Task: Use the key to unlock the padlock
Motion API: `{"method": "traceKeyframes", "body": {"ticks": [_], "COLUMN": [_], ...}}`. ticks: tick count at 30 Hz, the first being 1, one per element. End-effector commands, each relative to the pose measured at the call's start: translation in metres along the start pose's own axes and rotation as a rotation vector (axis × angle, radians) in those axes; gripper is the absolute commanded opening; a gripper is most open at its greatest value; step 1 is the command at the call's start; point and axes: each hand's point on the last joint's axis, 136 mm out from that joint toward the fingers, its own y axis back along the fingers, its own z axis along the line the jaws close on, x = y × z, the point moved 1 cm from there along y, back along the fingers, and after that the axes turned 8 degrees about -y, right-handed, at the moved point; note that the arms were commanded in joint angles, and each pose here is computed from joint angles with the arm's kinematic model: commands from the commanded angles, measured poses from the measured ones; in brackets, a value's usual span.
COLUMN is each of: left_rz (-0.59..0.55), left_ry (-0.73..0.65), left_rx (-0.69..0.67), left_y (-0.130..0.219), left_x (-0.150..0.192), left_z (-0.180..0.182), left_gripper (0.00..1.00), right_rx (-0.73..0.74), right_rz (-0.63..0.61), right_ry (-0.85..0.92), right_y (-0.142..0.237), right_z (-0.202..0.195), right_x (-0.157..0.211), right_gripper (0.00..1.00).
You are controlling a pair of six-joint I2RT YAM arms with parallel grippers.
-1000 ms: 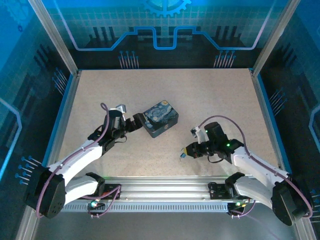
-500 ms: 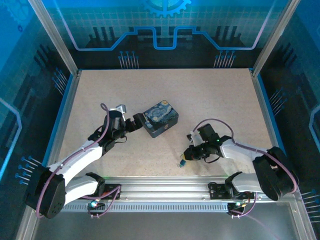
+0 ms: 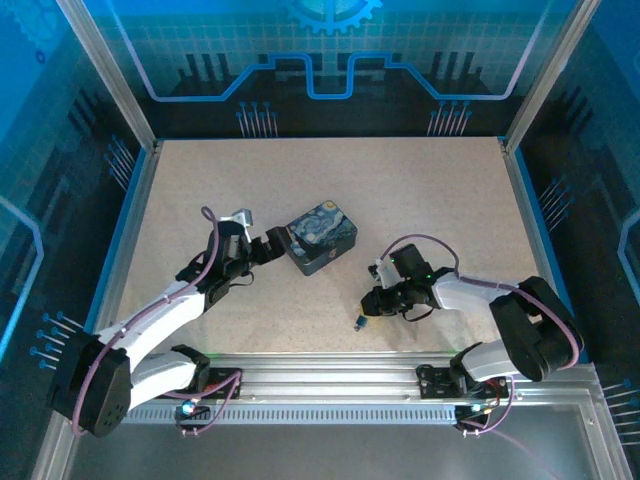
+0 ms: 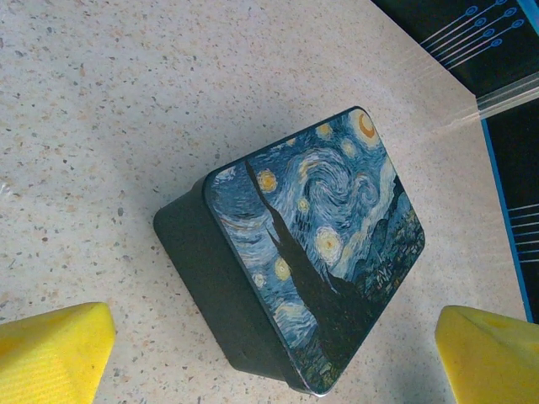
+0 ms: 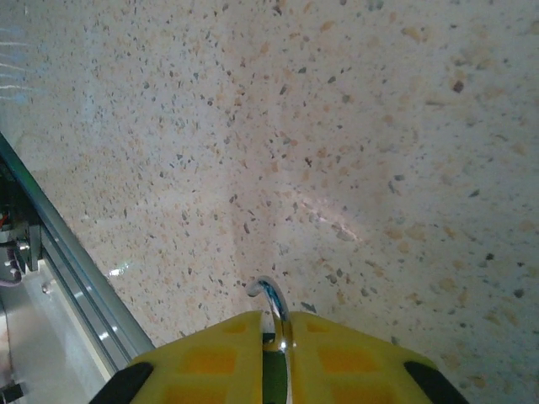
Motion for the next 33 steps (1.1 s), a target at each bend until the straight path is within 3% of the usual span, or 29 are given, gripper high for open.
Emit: {"method": "traceKeyframes", "body": {"ticks": [1,9,17,29,33], "left_rz": [0.005,-0.01,-0.06,-0.162,-0.195], "left_ry": [-0.02,-0.017,-0.018,-0.075,-0.139], "left_rx": [0.007,-0.002,-0.021,-0.209,-0.306], "left_y": [0.0,0.007,0.026,0.069,0.073], "left_x": [-0.001,-0.008,-0.02,-0.059,-0.067], "left_z": [0.0,0.0,0.003,0.039,0.055], "left_gripper": [0.99,0.99,0.99,0.99,0.99], "right_rx": [0.008,0.043,0.125,0.337,0.417], "right_rz": [-0.021,-0.1,-0.244,-0.582,-0.692], "right_ry": [0.024,0.066,0.15,0.225,0.198], "right_y": [0.003,0.028,0.068,0.147,0.168], "right_z": [0.006,0.013,0.022,0.009,-0.012], "right_x": [-0.007,-0.021,-0.045,-0.091,-0.102], "right_gripper": [0.19,0.28,0.31,0.51,0.64]}}
